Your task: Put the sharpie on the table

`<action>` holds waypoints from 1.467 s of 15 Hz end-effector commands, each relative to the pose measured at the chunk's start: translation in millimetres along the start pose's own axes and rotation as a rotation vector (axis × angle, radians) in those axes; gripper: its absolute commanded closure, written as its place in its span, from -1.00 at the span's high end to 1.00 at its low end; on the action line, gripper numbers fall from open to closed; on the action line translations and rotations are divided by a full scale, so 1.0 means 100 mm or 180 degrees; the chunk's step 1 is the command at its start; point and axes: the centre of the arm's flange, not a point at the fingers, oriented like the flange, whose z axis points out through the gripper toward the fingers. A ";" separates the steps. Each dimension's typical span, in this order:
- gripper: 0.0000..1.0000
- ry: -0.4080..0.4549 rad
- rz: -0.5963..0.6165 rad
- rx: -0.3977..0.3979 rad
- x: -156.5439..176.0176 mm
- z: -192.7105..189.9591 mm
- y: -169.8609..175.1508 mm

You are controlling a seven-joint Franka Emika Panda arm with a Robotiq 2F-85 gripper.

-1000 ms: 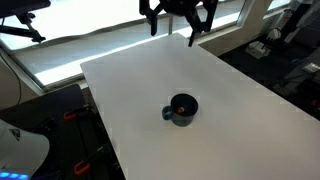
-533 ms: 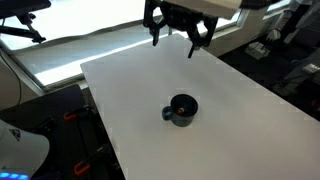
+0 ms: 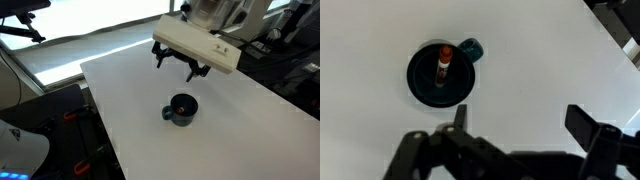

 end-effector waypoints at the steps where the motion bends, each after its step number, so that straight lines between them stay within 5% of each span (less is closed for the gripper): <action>1: 1.00 -0.0006 0.0007 0.0002 0.00 0.01 0.02; 10: 1.00 -0.0518 -0.0075 -0.0207 0.09 0.15 0.31; 22: 1.00 -0.0603 -0.0154 -0.0141 0.10 0.32 0.48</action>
